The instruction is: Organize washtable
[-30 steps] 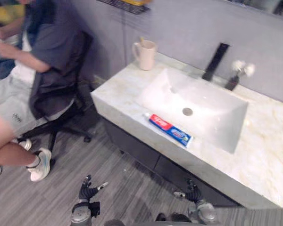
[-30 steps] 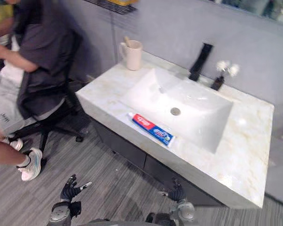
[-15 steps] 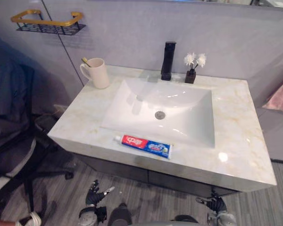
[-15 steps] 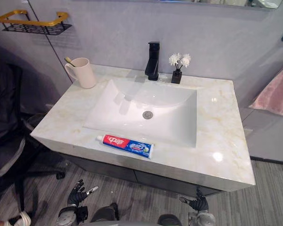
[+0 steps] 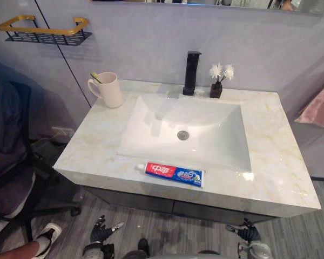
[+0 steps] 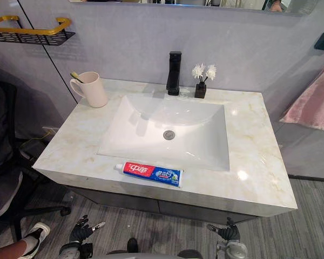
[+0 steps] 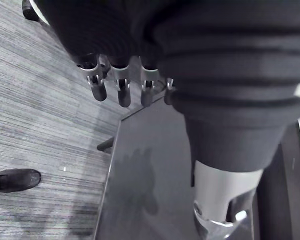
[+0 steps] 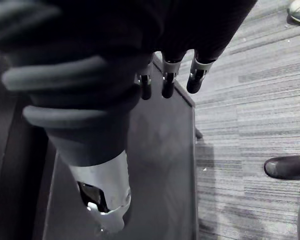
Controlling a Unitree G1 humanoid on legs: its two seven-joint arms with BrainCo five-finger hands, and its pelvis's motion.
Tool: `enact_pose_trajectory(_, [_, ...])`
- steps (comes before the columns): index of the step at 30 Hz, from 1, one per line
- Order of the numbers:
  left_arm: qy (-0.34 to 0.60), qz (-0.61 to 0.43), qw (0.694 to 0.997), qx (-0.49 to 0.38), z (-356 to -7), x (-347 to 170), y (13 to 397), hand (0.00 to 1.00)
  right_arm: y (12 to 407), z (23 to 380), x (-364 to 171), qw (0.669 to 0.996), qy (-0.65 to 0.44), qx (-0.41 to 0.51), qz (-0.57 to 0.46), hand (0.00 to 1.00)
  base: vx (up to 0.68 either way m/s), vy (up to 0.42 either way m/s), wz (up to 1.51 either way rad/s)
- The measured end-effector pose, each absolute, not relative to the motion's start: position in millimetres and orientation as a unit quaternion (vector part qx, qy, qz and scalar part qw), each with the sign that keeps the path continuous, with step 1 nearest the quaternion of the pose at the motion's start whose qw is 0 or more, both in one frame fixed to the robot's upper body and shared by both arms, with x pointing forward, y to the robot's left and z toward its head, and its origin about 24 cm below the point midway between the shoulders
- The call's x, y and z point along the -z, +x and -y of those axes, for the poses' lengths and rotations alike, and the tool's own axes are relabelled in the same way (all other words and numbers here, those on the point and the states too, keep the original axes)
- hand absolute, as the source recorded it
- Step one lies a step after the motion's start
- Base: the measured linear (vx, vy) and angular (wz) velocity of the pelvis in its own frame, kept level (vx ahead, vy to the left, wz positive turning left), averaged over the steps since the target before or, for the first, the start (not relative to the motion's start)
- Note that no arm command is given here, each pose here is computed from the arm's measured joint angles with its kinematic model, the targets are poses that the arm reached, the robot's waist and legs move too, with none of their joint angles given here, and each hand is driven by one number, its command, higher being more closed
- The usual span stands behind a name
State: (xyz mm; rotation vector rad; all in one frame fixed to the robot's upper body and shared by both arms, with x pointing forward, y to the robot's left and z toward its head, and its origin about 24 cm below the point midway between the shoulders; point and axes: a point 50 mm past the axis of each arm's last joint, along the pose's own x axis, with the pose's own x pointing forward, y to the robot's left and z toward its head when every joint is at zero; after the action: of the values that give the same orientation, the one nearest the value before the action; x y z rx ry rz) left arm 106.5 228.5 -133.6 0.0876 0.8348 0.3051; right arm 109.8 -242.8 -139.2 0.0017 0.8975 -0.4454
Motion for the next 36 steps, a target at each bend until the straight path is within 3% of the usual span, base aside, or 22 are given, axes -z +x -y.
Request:
enact_pose_trajectory(7, [0.006, -0.4, 0.897, -0.19, -238, 132, 108, 0.0, 107, 245, 139, 0.867, 0.071, 0.269, -0.414, 0.0, -0.03, -0.004, 0.01])
enact_pose_trajectory(11, [0.029, -0.353, 0.889, -0.289, -302, 106, 107, 0.0, 109, 256, 132, 0.873, 0.067, 0.283, -0.39, 0.0, -0.06, -0.019, 0.13])
enact_pose_trajectory(12, [0.048, -0.32, 0.887, -0.329, -332, 87, 107, 0.0, 109, 262, 128, 0.874, 0.064, 0.292, -0.383, 0.0, -0.04, -0.015, 0.1])
enact_pose_trajectory(15, [0.103, -0.217, 0.891, -0.386, -379, 31, 117, 0.0, 97, 269, 128, 0.87, 0.055, 0.3, -0.388, 0.0, -0.02, -0.032, 0.31])
enact_pose_trajectory(18, [0.156, -0.109, 0.894, -0.407, -396, -26, 129, 0.0, 85, 271, 128, 0.866, 0.048, 0.304, -0.393, 0.0, 0.01, -0.038, 0.15])
enact_pose_trajectory(19, [0.193, -0.022, 0.893, -0.407, -396, -68, 140, 0.0, 81, 272, 128, 0.864, 0.046, 0.306, -0.397, 0.0, 0.0, -0.031, 0.17])
enact_pose_trajectory(24, [0.301, 0.198, 0.864, -0.352, -350, -166, 172, 0.0, 69, 277, 128, 0.858, 0.036, 0.313, -0.405, 0.0, -0.01, -0.031, 0.25])
enact_pose_trajectory(26, [0.331, 0.24, 0.857, -0.314, -329, -181, 182, 0.0, 69, 279, 128, 0.859, 0.033, 0.313, -0.405, 0.0, -0.06, -0.018, 0.09])
enact_pose_trajectory(28, [0.364, 0.285, 0.856, -0.231, -292, -189, 199, 0.0, 69, 281, 127, 0.86, 0.028, 0.307, -0.406, 0.0, -0.08, -0.014, 0.07])
enact_pose_trajectory(33, [0.383, 0.348, 0.853, 0.069, -178, -174, 221, 0.0, 88, 275, 127, 0.879, 0.017, 0.253, -0.404, 0.0, -0.08, -0.011, -0.03])
enact_pose_trajectory(36, [0.388, 0.326, 0.842, 0.188, -143, -153, 229, 0.0, 99, 266, 127, 0.89, 0.016, 0.22, -0.399, 0.0, -0.04, -0.032, -0.15])
